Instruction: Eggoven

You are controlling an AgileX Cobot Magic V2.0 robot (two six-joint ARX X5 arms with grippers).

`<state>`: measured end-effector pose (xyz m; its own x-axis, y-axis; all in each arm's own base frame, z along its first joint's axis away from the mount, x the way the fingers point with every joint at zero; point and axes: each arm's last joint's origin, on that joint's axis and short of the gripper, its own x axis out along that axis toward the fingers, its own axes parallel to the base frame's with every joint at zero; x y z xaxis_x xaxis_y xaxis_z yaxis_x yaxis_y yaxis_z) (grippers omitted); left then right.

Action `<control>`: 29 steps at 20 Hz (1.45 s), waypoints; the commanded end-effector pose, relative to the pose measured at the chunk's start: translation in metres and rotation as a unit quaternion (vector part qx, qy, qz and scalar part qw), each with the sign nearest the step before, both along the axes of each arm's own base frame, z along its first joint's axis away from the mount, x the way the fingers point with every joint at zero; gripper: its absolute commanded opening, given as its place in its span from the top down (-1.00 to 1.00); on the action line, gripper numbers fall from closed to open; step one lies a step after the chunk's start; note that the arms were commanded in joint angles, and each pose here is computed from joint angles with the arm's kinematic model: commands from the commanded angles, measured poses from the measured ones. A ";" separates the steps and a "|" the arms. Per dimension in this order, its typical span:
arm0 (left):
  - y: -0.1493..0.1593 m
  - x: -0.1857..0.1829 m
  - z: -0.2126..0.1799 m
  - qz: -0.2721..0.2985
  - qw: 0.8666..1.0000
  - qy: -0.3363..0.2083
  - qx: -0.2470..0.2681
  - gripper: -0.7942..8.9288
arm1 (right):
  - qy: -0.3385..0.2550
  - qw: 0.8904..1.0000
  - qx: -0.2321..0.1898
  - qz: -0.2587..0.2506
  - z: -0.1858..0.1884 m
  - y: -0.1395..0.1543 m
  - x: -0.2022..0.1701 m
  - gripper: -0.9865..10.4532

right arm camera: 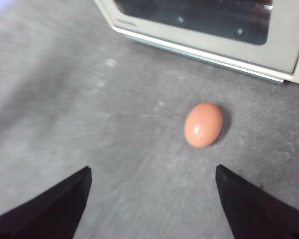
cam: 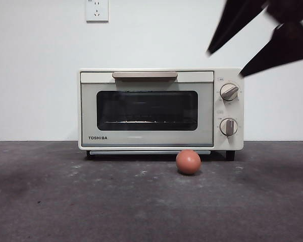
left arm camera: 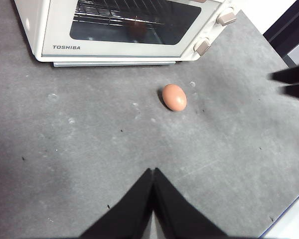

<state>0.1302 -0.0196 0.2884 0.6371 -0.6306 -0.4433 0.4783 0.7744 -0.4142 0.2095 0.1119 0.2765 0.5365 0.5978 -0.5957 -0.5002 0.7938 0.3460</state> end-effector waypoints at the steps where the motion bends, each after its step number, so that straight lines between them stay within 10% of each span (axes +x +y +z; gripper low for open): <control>1: 0.000 0.001 0.006 -0.006 1.000 -0.017 0.003 0.82 | 0.003 0.999 -0.011 -0.030 -0.004 0.017 0.020 0.13; 12: 0.000 0.001 0.006 -0.006 1.000 -0.018 0.003 0.82 | 0.054 0.989 -0.121 -0.063 -0.063 0.077 0.086 0.13; 29: 0.000 0.001 0.007 -0.006 1.000 -0.019 0.003 0.82 | 0.076 0.984 -0.142 -0.076 -0.118 0.089 0.107 0.16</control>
